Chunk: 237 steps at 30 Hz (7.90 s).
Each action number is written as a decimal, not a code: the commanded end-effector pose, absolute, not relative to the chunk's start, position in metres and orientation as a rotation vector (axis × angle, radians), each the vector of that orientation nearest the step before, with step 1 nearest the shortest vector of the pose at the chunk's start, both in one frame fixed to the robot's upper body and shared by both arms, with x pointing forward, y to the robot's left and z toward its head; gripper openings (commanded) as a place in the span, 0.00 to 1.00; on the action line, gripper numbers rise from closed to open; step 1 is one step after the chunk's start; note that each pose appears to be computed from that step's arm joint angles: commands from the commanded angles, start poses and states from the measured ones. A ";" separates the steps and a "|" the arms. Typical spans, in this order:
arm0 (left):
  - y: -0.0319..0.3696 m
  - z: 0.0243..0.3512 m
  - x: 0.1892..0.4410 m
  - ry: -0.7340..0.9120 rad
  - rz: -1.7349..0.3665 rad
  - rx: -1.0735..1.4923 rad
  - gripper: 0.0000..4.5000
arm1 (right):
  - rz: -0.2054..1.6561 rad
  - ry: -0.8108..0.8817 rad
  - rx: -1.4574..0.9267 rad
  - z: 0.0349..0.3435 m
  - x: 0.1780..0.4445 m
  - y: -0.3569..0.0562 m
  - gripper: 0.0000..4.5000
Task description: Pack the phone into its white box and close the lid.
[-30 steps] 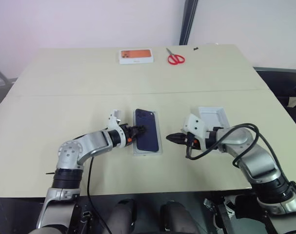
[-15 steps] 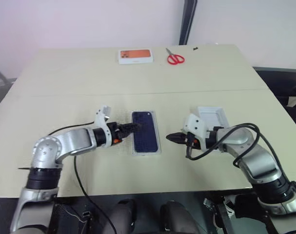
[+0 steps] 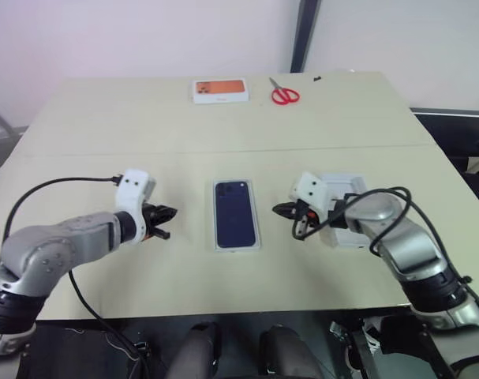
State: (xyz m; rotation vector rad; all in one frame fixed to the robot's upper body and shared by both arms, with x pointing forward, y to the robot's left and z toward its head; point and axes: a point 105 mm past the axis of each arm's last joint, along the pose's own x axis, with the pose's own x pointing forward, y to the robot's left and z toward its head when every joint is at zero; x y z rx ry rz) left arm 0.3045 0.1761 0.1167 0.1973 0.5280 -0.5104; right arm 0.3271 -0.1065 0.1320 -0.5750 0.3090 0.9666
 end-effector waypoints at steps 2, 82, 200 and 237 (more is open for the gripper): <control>0.151 0.113 0.309 0.473 -0.622 0.283 0.01 | 0.894 0.307 -0.675 0.133 0.338 -0.096 0.00; 0.042 0.147 0.267 -0.060 -1.379 0.391 0.00 | 0.354 0.816 -0.173 0.137 0.309 -0.221 0.33; -0.012 0.129 0.293 0.214 -1.227 0.234 0.00 | 0.755 0.493 -0.721 0.140 0.300 -0.191 0.00; -0.029 0.103 0.343 0.324 -1.142 0.348 0.00 | 0.936 0.605 -0.607 0.112 0.242 -0.193 0.00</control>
